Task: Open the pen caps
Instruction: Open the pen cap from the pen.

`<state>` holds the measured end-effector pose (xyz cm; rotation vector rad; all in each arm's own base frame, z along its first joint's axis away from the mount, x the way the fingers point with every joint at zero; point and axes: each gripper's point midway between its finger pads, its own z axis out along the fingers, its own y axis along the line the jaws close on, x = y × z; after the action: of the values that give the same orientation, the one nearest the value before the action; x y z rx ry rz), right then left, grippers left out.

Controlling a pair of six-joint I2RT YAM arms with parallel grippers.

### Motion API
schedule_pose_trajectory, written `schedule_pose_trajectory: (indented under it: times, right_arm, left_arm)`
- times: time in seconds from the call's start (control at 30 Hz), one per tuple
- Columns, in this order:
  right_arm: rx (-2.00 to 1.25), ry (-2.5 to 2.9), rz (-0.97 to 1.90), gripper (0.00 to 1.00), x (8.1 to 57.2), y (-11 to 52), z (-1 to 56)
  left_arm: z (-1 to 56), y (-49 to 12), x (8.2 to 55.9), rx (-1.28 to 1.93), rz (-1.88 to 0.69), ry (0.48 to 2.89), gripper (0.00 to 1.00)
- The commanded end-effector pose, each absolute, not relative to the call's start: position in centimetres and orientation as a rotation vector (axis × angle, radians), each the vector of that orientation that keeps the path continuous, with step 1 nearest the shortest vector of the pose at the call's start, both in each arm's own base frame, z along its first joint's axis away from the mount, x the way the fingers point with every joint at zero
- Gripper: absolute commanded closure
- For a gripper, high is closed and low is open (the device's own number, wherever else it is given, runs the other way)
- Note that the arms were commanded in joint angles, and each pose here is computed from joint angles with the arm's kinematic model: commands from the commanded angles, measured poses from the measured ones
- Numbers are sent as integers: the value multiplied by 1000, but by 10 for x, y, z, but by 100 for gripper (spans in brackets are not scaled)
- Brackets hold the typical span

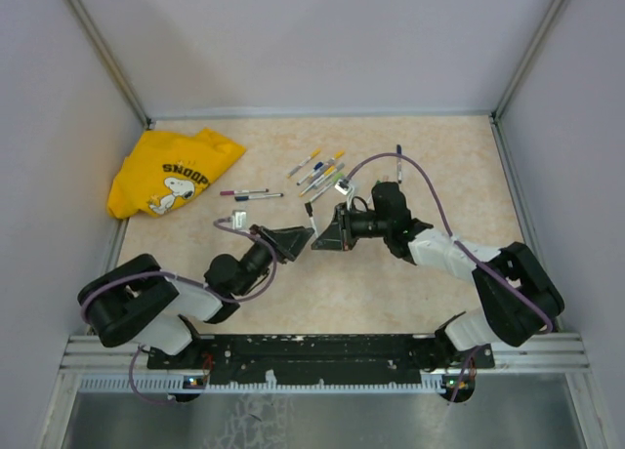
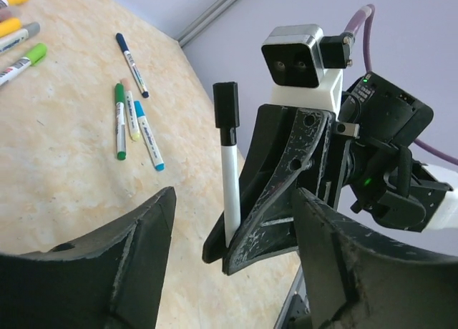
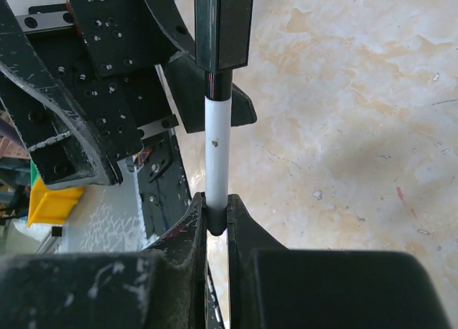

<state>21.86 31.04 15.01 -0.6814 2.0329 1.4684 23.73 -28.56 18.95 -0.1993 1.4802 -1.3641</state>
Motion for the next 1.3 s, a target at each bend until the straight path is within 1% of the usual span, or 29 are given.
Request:
schedule_pose_trajectory:
  times: [0.0, 0.07, 0.17, 0.37, 0.57, 0.67, 0.93, 1.27]
  right_arm:
    - [-745, 1923, 1488, 100, 225, 317, 178]
    - [-749, 1922, 1488, 100, 225, 317, 178]
    - [-763, 1919, 1486, 100, 225, 317, 177]
    - [-781, 1912, 1487, 100, 224, 317, 177]
    - [-800, 1911, 1475, 100, 224, 316, 176]
    - [-805, 1912, 1477, 100, 223, 316, 175]
    - [-809, 1918, 1490, 100, 222, 317, 173]
    - [-826, 1917, 1482, 100, 222, 317, 170]
  left_arm:
    - [219, -270, 225, -152, -1375, 1325, 24]
    - [223, -262, 222, -150, -1363, 1287, 18]
    - [226, -251, 217, -140, -1339, 1255, 10]
    - [236, -235, 206, -78, -1283, 1190, 1]
    - [238, -225, 203, -47, -1223, 1186, 0]
    - [231, -229, 206, -29, -1193, 1244, 0]
    - [234, -226, 208, -7, -1146, 1301, 0]
    - [243, -238, 209, 74, -1205, 1355, 0]
